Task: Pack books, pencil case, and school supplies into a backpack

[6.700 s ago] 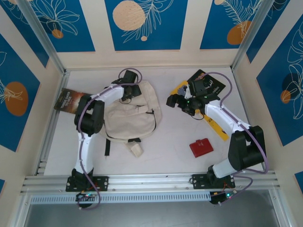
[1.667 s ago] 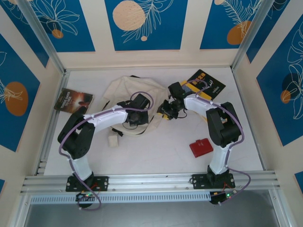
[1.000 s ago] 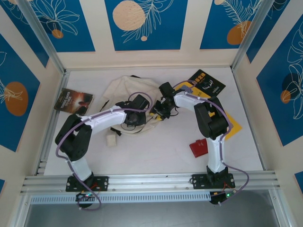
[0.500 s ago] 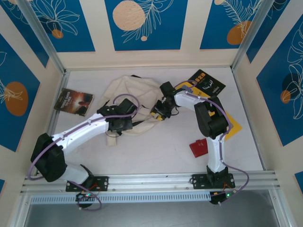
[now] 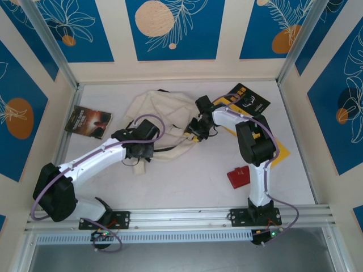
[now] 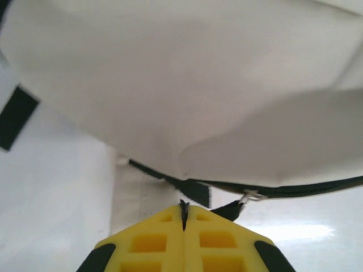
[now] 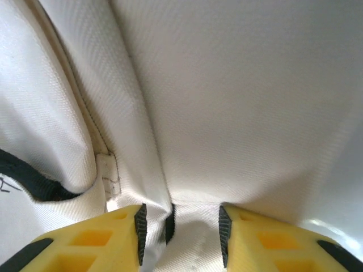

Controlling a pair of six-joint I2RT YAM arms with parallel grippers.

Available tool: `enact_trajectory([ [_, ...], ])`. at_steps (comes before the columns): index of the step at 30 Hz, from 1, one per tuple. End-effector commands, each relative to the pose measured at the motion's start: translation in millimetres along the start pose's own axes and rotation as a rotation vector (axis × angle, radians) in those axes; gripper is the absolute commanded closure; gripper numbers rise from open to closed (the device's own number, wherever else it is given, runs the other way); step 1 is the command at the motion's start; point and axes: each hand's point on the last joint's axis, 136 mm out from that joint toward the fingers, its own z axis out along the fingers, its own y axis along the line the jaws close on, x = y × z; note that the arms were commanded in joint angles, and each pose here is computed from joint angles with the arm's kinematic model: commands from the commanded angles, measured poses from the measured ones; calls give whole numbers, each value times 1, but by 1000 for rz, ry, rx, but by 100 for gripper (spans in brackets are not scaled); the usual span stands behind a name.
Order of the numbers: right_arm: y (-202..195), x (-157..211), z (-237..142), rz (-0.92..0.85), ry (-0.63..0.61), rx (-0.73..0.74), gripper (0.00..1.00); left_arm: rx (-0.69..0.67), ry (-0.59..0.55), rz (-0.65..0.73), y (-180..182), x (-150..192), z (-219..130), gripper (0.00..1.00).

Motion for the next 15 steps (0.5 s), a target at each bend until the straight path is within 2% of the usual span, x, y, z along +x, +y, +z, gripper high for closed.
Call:
enact_trajectory([
  [1, 7, 9, -47, -26, -61, -48, 51, 174, -18, 55, -34, -10, -6, 100],
  [4, 1, 26, -62, 14, -53, -99, 43, 261, -28, 84, -63, -14, -10, 100],
  [11, -15, 68, -68, 148, 35, -225, 33, 428, -63, 167, -139, -22, -27, 100],
  [15, -15, 79, -70, 183, 60, -284, 27, 488, -72, 182, -173, -26, -32, 100],
])
